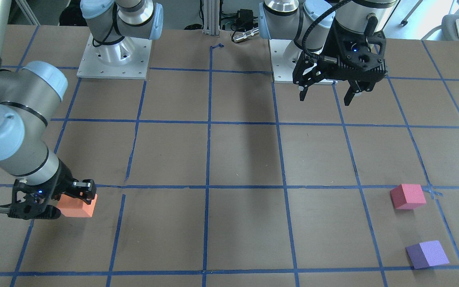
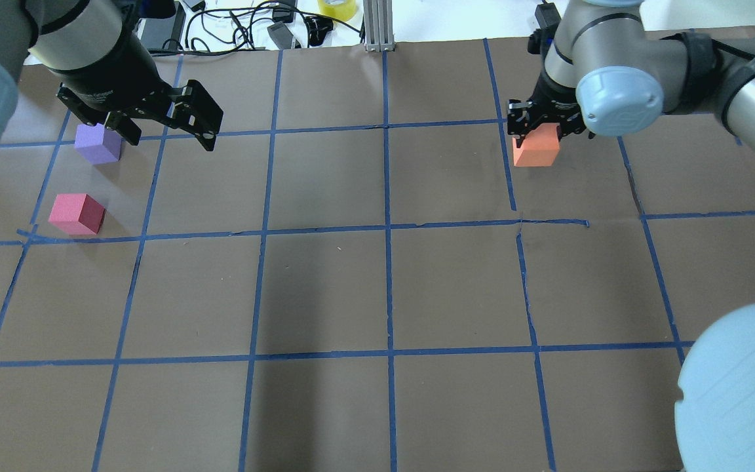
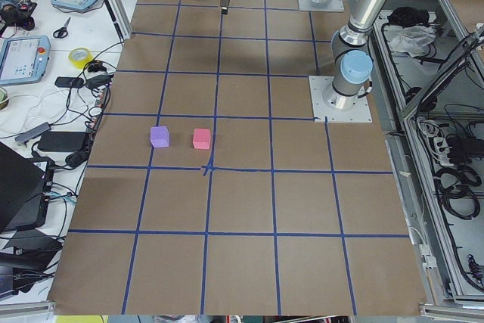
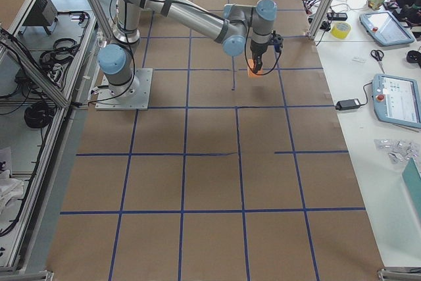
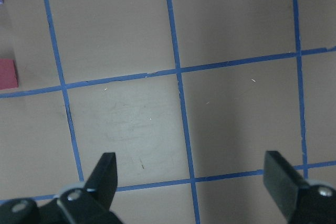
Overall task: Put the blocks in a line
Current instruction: 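Carry the orange cube with the right gripper toward the table centre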
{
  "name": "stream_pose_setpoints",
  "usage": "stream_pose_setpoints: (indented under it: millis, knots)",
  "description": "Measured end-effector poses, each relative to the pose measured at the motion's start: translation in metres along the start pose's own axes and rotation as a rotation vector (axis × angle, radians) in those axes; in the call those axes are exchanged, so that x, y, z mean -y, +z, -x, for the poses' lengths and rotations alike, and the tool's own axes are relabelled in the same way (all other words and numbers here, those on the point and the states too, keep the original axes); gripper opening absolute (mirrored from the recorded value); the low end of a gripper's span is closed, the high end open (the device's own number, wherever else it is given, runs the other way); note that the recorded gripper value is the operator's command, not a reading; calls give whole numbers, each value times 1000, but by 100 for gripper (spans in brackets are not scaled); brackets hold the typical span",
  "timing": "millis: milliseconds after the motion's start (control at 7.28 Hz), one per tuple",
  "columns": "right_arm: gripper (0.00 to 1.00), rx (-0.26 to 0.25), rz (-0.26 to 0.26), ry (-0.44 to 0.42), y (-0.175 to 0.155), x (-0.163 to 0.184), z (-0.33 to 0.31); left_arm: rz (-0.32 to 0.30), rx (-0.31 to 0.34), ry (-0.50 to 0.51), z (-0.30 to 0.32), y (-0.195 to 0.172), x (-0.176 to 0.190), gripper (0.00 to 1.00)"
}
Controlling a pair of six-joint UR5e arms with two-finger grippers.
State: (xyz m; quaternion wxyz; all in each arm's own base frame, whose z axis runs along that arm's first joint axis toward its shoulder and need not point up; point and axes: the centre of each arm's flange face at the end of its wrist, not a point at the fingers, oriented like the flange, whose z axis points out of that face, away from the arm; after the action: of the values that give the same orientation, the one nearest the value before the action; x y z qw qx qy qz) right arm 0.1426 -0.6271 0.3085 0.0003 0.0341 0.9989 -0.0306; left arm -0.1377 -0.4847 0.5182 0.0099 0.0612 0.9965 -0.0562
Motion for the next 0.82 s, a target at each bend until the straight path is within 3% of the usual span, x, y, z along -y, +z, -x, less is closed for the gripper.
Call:
stream_pose_setpoints:
  millis: [412,824]
  knots:
    - [0,27,-1,6,11,-21,122,3,0,1,1,1,0,100]
    - [2,36,14,50,42,-27,203,2,0,-2,2,0,0,100]
